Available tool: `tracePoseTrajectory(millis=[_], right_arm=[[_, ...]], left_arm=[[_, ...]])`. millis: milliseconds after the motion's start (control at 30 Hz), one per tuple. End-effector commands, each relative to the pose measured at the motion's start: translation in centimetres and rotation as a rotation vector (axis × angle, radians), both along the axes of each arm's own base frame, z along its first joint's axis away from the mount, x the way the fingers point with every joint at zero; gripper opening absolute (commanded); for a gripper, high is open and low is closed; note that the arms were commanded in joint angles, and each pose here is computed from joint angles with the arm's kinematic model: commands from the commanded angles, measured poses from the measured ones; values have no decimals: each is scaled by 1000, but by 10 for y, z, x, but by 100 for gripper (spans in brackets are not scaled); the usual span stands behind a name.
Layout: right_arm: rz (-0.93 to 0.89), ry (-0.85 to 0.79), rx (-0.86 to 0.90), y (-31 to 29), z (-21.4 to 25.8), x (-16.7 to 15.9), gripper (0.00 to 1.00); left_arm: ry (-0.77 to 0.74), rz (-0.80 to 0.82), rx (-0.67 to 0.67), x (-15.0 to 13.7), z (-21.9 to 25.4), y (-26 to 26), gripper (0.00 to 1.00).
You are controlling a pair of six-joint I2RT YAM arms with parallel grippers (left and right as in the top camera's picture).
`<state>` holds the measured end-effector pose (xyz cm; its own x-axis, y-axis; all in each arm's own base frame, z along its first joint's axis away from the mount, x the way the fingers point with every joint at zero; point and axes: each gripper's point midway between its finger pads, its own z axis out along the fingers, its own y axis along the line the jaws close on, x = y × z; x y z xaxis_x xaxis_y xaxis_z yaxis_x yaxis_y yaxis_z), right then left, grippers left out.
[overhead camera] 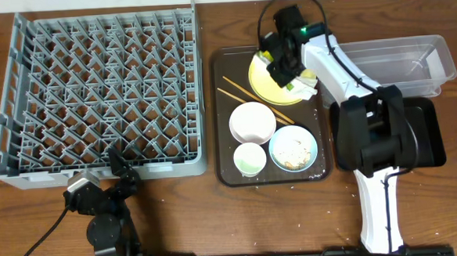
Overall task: Sort waste into correct bins and load items into the dishwasher
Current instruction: 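Carry the wrapper with right gripper and drop it into the clear bin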
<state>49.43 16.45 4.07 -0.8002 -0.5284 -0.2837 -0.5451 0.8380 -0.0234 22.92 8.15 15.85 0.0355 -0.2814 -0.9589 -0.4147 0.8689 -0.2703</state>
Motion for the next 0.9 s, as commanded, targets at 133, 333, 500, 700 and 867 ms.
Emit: tracePoseTrajectory(millis=[133,333,500,700,867], right_arm=[[-449,-273,49,-55,129,28,2],[-1004,-342,55,-139,146,26,1],[-1376,-311,153,-185,130,18,3],[-1809,-257,236,-225,112,-3,15],[-1937,-248,258,-238,103,-7,17]], left_arm=[[53,5,4,-1,-17,1,92],[53,5,4,-1,-17,1,92],[53,5,4,-1,-17,1,92],[53,5,4,-1,-17,1,92],[53,5,4,-1,-17,1,92]])
